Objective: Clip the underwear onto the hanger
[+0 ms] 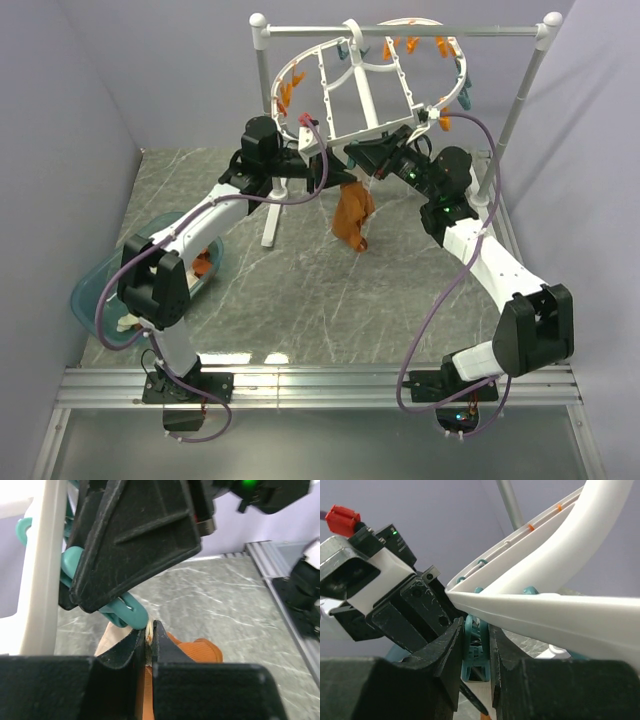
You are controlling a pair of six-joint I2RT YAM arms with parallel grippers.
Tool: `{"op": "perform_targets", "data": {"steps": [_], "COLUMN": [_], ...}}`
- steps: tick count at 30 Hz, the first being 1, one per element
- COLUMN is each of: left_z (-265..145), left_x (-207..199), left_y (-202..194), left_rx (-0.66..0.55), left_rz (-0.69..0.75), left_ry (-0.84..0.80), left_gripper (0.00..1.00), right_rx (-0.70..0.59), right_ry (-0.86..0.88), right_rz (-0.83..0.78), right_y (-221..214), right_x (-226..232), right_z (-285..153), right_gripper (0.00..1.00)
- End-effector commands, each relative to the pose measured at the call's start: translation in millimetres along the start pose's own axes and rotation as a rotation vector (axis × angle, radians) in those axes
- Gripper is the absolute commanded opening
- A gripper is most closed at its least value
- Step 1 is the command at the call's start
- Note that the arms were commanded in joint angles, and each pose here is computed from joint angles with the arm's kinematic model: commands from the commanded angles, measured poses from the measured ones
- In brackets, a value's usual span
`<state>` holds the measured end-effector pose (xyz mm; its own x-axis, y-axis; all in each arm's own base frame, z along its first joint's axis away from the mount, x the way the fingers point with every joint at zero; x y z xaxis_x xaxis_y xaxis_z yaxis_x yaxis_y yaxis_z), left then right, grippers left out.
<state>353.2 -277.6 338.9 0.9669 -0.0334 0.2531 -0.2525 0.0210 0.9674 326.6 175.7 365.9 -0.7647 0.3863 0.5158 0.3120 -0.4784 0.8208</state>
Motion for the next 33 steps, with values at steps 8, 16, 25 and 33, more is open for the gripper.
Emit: {"op": "perform_targets", "data": {"steps": [8,16,25,33], "left_z": [-16,-23,-11,-7], "left_x": [-20,-21,-20,-14], "left_y": [28,35,36,44], "left_rx": [0.033,0.097,0.121,0.126], "left_rz": [0.124,0.161,0.205,0.225], "left_ry": [0.084,0.356,0.424,0.484], "left_gripper": [0.0,0.0,0.0,0.0], "right_rx": [0.039,0.034,0.026,0.037], "right_ry": [-0.024,-0.102,-0.132,-0.189], "right_rz": [0.027,0.076,0.096,0.074], "right_y": [8,6,9,6], "right_x": [18,14,18,19], "right_z": [13,13,17,21], "right_gripper": [0.0,0.0,0.0,0.0]}}
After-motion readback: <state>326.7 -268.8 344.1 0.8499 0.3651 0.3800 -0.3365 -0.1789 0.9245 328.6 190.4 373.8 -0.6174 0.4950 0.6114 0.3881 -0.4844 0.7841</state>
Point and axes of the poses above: each gripper's point midway between its finger pads, its own z axis out along the fingers, its own x axis along the line the jaws close on, y = z × x, the point moved 9 cm from there along -z, back along the fingers, and after that the axes turned 7 degrees about z, right-handed, at the moved point
